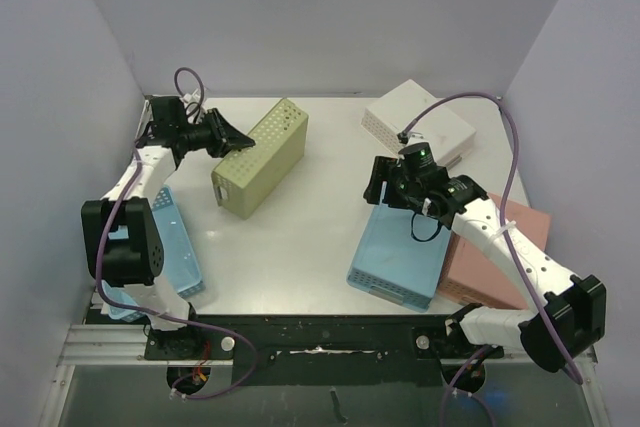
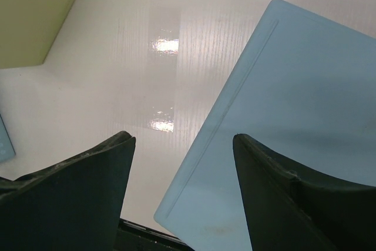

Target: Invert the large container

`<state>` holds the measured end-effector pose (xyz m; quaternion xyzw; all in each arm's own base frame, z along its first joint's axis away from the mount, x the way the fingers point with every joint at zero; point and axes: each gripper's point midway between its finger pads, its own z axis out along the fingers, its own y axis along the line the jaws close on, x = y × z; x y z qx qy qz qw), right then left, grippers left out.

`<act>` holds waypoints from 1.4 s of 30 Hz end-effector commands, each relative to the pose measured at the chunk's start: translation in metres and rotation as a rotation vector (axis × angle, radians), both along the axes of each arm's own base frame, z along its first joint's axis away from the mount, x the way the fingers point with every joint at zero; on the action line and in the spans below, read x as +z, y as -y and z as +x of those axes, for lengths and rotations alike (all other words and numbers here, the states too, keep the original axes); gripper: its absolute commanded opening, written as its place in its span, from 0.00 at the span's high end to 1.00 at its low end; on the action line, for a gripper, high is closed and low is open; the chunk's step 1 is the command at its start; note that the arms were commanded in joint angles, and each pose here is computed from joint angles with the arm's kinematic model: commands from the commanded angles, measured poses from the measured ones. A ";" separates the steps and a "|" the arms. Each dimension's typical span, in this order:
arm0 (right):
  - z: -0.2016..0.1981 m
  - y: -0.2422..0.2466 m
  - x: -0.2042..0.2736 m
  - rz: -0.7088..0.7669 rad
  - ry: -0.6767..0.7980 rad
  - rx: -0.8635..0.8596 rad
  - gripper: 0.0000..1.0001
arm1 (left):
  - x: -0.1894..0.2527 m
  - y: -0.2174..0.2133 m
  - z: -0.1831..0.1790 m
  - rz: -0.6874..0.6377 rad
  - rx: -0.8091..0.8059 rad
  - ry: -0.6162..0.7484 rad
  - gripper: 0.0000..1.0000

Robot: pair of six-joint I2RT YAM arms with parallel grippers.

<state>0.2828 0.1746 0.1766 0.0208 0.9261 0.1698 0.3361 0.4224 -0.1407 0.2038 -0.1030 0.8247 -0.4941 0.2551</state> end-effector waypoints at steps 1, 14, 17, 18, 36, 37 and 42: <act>0.009 -0.008 0.010 0.036 0.049 0.007 0.31 | 0.030 0.002 -0.009 -0.018 -0.029 0.108 0.91; 0.014 -0.010 0.014 0.041 0.058 0.004 0.31 | 0.083 0.125 -0.048 -0.254 -0.227 0.181 1.00; 0.013 -0.010 0.017 0.046 0.065 0.002 0.31 | 0.072 0.140 -0.050 -0.248 -0.245 0.159 1.00; 0.012 -0.009 0.018 0.044 0.067 -0.001 0.31 | 0.068 0.140 -0.050 -0.243 -0.243 0.155 1.00; 0.011 -0.004 0.022 0.039 0.084 -0.017 0.31 | 0.021 0.130 -0.041 -0.072 -0.224 0.084 1.00; 0.011 -0.003 0.023 0.037 0.088 -0.020 0.31 | 0.020 0.129 -0.040 -0.063 -0.221 0.085 1.00; 0.012 0.000 0.024 0.025 0.096 -0.026 0.31 | 0.021 0.119 -0.033 -0.053 -0.196 0.089 0.99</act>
